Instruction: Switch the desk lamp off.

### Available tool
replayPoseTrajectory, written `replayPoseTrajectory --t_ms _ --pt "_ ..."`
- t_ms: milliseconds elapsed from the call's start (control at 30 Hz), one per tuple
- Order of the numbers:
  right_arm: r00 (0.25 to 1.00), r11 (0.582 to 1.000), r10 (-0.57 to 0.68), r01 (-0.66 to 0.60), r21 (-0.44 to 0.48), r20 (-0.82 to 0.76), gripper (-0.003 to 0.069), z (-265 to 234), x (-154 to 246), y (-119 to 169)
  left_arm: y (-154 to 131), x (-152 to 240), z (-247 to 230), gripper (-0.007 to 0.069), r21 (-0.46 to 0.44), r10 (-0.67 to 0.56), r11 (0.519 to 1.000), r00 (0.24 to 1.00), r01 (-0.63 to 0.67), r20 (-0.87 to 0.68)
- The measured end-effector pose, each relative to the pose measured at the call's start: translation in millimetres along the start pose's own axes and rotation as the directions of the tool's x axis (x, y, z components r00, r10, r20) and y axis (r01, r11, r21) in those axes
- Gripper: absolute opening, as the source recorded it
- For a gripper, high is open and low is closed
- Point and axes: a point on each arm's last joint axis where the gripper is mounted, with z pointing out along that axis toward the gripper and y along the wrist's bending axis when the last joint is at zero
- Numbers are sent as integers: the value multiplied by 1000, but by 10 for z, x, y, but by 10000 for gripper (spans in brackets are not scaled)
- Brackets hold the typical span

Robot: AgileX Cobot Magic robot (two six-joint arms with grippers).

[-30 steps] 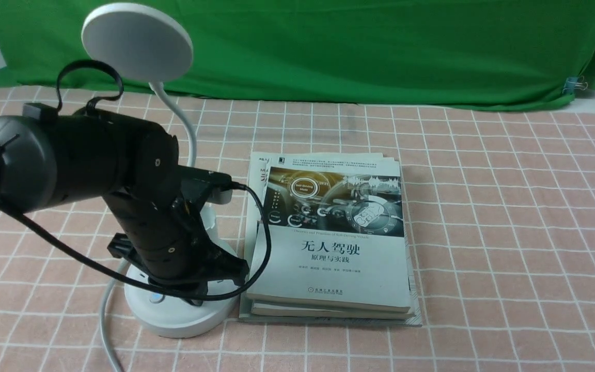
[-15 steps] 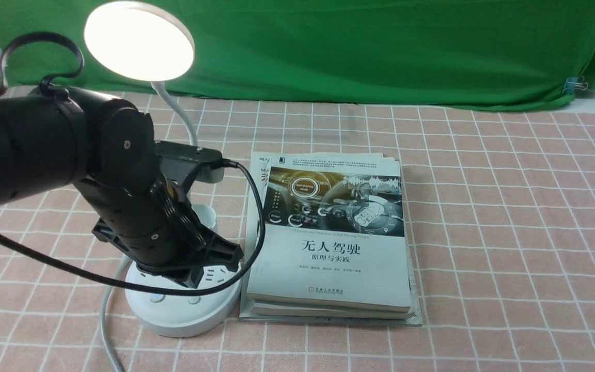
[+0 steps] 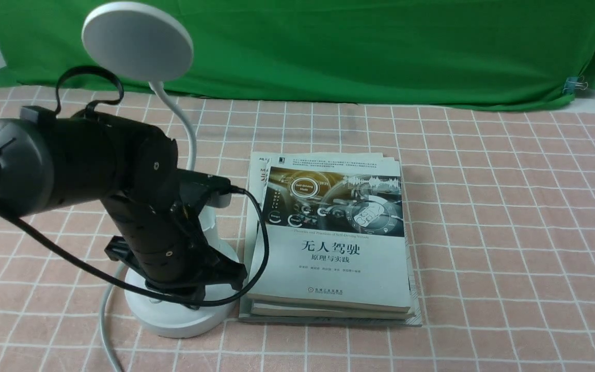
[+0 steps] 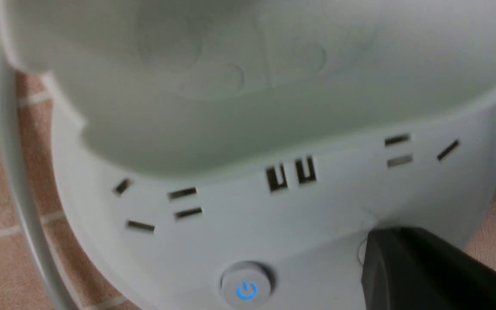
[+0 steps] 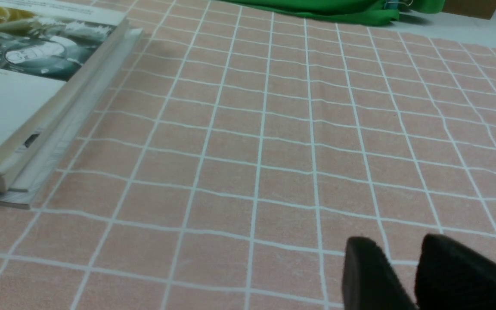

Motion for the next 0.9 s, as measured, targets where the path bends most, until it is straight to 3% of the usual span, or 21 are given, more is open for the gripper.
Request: replayPoseTrajectory --t_ms 267,400,567,733,767,900 --pt "1000 1000 0 0 0 0 240 0 0 0 -28 52 -158 4 4 8 1000 1000 -8 10" --pt "1000 1000 0 0 0 0 240 0 0 0 -62 176 -496 4 8 17 1000 995 -17 98" --pt "1000 1000 0 0 0 0 240 0 0 0 -84 676 -955 4 13 20 1000 954 -25 298" --pt "1000 1000 0 0 0 0 240 0 0 0 -89 1167 -1088 4 59 -28 998 861 -3 508" --pt "1000 1000 0 0 0 0 240 0 0 0 -84 1309 -1100 4 85 -61 996 798 12 600" --pt "1000 1000 0 0 0 0 240 0 0 0 -43 1626 -1024 4 100 -90 995 672 24 735"
